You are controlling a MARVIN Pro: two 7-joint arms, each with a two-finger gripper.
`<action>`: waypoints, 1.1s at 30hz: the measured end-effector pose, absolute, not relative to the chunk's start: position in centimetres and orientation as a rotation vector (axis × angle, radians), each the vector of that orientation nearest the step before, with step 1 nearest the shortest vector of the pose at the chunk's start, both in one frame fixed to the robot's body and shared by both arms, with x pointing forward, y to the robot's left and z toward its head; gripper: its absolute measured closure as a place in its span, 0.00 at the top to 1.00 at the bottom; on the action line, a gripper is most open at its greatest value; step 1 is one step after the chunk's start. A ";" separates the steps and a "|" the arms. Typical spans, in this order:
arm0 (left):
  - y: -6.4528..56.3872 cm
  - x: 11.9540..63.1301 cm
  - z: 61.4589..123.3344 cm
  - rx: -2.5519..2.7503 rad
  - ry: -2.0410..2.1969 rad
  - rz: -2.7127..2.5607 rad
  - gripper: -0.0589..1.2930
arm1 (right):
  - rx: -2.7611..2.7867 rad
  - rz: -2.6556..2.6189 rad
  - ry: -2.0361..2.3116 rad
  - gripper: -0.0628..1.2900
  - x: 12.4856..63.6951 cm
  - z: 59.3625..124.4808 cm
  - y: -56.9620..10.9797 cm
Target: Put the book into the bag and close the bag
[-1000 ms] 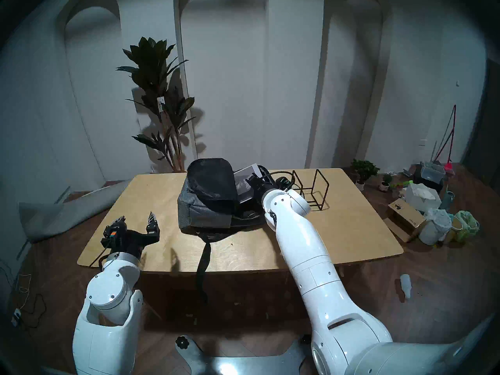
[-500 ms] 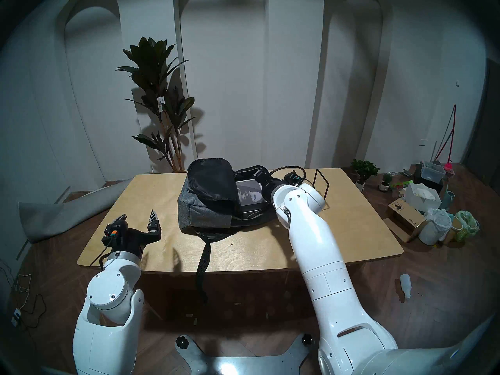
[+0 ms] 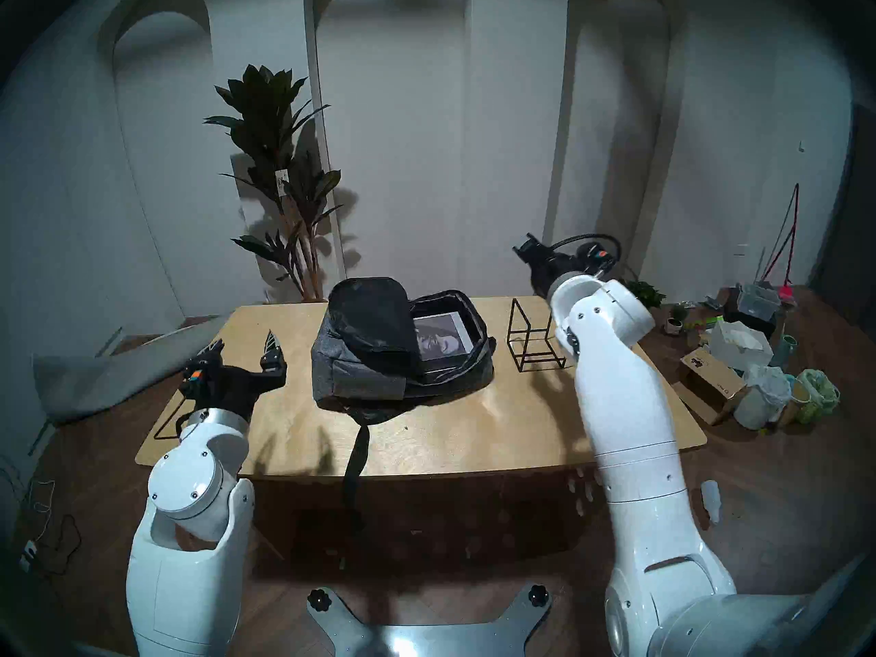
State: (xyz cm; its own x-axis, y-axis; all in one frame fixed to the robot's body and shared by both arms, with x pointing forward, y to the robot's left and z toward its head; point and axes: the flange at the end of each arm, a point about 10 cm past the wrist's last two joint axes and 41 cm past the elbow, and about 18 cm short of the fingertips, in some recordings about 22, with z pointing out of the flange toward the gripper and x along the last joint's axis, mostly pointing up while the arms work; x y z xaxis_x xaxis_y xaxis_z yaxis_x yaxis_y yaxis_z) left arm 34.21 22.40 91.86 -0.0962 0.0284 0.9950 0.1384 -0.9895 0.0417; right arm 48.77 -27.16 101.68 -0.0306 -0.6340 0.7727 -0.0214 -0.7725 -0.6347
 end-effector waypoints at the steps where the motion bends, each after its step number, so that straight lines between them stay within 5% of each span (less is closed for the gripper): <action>1: 22.2 34.3 92.0 -2.065 -0.188 -2.268 0.96 | -1.810 -1.872 0.686 0.94 48.6 101.9 -27.5; 22: 16.6 38.1 89.5 -2.069 0.328 -1.862 0.96 | -1.900 -2.287 0.471 0.94 45.7 99.5 -36.2; 33: 16.1 38.8 93.1 -2.217 0.163 -1.950 0.96 | -1.885 -2.375 0.366 0.94 45.9 97.9 -37.6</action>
State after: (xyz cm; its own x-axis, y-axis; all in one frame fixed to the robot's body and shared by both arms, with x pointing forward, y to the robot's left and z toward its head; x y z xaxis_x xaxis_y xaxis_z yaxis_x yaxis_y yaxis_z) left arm 38.77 16.11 93.12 0.1319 -0.2030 0.9703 0.0391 -0.9770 -0.2097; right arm 45.86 -37.60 97.90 -0.2357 -0.2152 0.9477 -0.0797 -0.9676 -0.2396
